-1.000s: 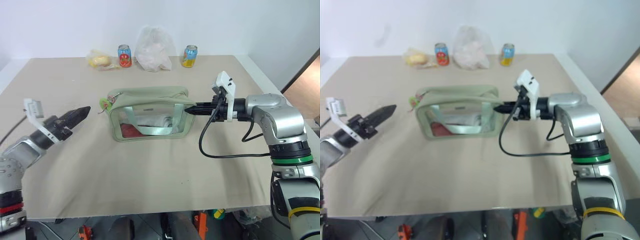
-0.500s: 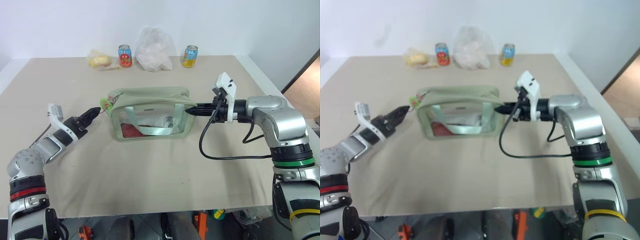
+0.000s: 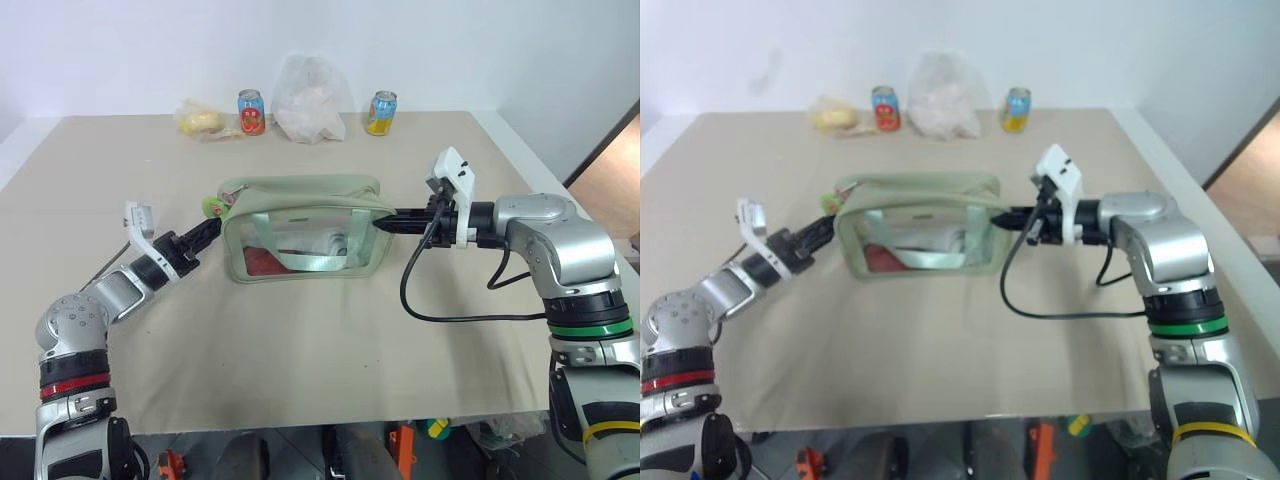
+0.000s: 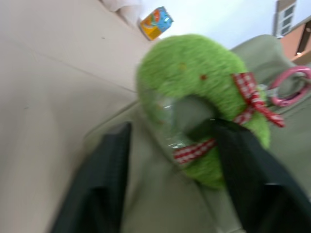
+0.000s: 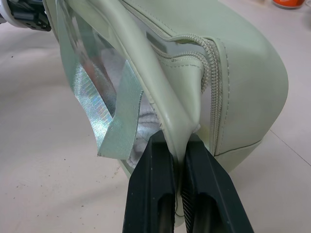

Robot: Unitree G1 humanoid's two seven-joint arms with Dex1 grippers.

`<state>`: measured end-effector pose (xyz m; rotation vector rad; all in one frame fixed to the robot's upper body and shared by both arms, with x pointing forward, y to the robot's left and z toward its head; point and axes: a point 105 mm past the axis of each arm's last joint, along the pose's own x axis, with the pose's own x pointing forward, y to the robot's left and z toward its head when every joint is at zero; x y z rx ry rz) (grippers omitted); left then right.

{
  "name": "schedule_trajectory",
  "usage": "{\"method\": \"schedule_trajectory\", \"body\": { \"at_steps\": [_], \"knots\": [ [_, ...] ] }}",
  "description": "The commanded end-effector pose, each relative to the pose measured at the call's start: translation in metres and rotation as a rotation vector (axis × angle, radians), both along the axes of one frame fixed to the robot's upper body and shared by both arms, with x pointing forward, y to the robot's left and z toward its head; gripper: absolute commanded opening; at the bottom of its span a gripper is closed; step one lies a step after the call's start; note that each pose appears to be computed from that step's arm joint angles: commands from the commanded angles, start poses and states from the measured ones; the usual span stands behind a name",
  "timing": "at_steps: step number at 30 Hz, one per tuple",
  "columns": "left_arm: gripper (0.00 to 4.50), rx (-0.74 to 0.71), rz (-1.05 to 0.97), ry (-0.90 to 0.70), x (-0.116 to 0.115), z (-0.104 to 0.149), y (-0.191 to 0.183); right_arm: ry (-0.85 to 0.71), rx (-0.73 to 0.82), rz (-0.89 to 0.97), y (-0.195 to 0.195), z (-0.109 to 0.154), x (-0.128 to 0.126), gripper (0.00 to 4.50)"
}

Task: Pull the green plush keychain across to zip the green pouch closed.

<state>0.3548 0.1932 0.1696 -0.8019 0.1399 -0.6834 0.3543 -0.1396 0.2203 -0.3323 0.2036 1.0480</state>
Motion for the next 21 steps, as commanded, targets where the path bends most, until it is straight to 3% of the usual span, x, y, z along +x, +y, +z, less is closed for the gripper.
{"method": "schedule_trajectory", "body": {
  "at_steps": [1, 4, 9, 13, 17, 21],
  "knots": [
    [0.92, -0.016, -0.019, -0.106, -0.005, 0.028, 0.002, -0.042, -0.003, -0.003, -0.001, 0.010, -0.001, 0.00],
    [0.04, -0.044, -0.003, -0.145, -0.007, 0.039, 0.007, -0.041, -0.008, -0.008, -0.002, 0.008, 0.000, 0.00],
    [0.04, -0.206, -0.024, -0.360, -0.028, 0.089, 0.014, -0.042, -0.016, -0.019, -0.004, 0.008, 0.003, 0.00],
    [0.04, -0.219, -0.064, -0.429, -0.034, 0.110, 0.003, -0.048, -0.016, -0.024, -0.005, 0.009, 0.004, 0.00],
    [0.04, -0.114, -0.133, -0.437, -0.026, 0.119, -0.030, -0.053, -0.017, -0.025, -0.005, 0.010, 0.004, 0.00],
    [0.04, 0.112, -0.131, -0.321, 0.004, 0.099, -0.064, -0.058, -0.016, -0.026, -0.003, 0.011, 0.004, 0.00]
  ]
}}
